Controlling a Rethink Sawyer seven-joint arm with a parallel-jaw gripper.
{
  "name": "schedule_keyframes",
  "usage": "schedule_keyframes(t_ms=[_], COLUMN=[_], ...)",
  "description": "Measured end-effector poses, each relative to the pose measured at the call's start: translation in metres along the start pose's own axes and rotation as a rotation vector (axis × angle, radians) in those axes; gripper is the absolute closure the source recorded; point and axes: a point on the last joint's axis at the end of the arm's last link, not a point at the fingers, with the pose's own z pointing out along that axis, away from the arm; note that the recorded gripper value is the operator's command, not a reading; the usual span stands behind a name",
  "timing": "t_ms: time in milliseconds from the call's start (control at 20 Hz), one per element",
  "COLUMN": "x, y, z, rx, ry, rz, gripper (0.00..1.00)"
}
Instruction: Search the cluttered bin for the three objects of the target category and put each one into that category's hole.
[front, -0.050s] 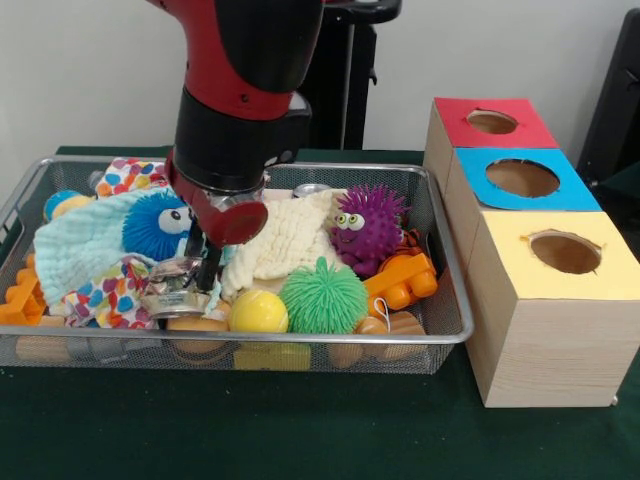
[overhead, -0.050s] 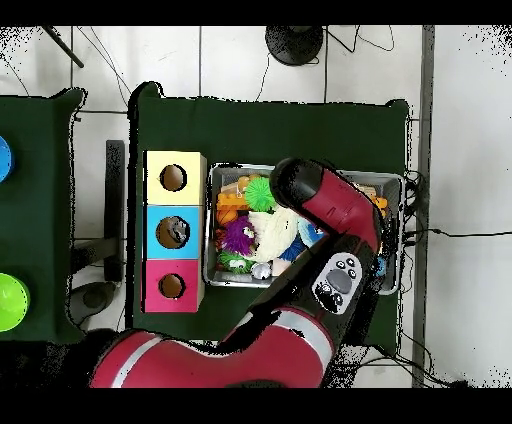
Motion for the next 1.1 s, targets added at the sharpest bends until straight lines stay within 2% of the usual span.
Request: schedule_keyframes(t_ms=[400, 450, 650, 850, 1000, 1050, 1100], x=[-0.01, -0.015, -0.023, -0.03, -0.038, -0.043, -0.045], y=[-0.003, -0.005, -0.009, -0.014, -0.015, -0.016, -0.016], z=[-0.04, -0.051, -0.066, -0.069, -0.064, -0.057, -0.054], rx=[-0.012, -0.015, -0.023, -0.031, -0.057, -0.075, -0.084], ry=[-0.055, -0.073, -0.094, -0.103, -0.128, -0.147, -0.156], rz=[-0.053, -0.07, -0.096, -0.125, -0.186, -0.235, -0.258], gripper=[1.0, 1.0, 1.0, 1.0, 1.0, 1.0, 1.0])
